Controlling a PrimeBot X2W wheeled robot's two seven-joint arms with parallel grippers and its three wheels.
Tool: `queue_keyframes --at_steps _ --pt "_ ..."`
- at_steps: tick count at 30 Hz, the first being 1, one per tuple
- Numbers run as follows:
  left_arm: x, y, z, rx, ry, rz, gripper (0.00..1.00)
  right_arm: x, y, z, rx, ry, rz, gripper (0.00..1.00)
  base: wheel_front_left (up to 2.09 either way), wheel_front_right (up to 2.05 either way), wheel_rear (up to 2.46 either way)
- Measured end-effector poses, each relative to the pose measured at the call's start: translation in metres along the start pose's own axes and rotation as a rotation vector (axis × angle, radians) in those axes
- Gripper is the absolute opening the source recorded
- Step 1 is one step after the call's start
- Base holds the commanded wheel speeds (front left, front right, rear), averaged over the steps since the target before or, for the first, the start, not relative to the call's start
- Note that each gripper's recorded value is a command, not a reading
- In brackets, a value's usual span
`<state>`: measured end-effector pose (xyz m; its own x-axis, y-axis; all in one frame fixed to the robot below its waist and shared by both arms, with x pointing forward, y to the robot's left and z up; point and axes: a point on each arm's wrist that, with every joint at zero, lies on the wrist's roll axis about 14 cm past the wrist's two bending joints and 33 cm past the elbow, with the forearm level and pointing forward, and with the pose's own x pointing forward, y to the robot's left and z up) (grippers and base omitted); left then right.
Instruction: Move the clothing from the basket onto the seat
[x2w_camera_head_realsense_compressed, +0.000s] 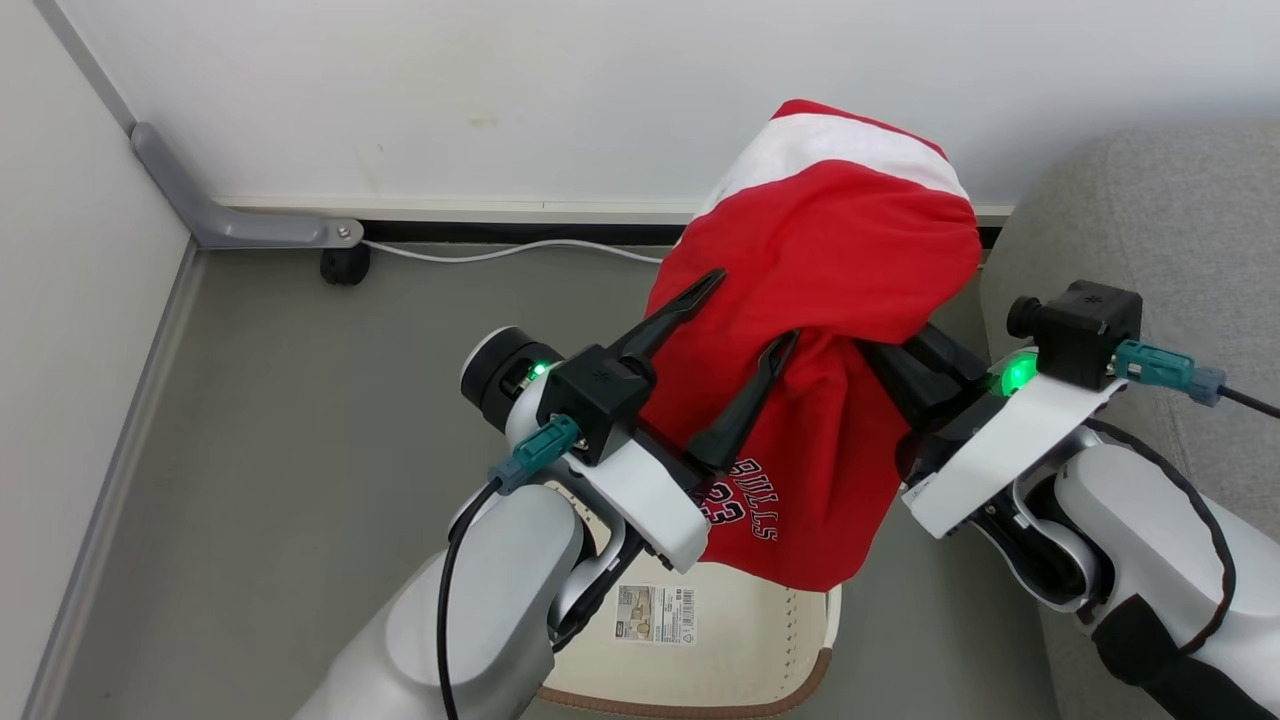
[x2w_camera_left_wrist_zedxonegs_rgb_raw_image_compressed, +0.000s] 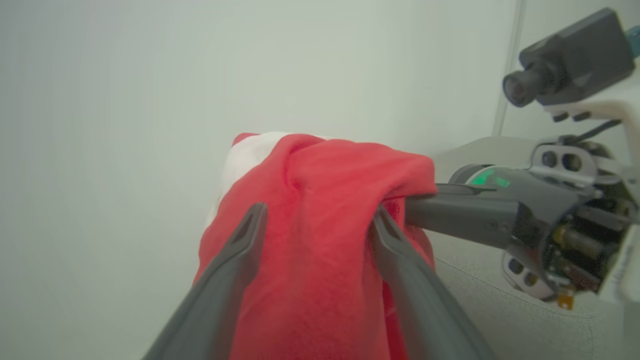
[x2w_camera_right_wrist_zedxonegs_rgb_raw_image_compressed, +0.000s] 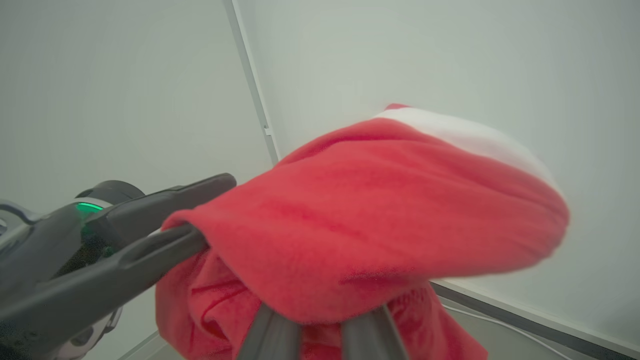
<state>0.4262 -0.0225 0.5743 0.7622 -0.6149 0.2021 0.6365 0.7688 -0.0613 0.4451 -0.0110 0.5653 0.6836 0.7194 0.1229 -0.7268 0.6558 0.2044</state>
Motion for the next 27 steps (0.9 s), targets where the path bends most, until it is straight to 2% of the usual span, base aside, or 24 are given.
queue_keyframes --at_steps 20,27 --pt "0.003 0.0 -0.02 -0.018 0.038 -0.002 1.0 -0.033 -0.03 0.023 -0.029 -0.061 -0.127 0.0 0.0 0.0 0.0" --pt "0.011 -0.016 -0.024 -0.037 0.038 -0.049 1.0 -0.053 -0.04 0.035 -0.054 -0.086 -0.186 0.0 0.0 0.0 0.0"
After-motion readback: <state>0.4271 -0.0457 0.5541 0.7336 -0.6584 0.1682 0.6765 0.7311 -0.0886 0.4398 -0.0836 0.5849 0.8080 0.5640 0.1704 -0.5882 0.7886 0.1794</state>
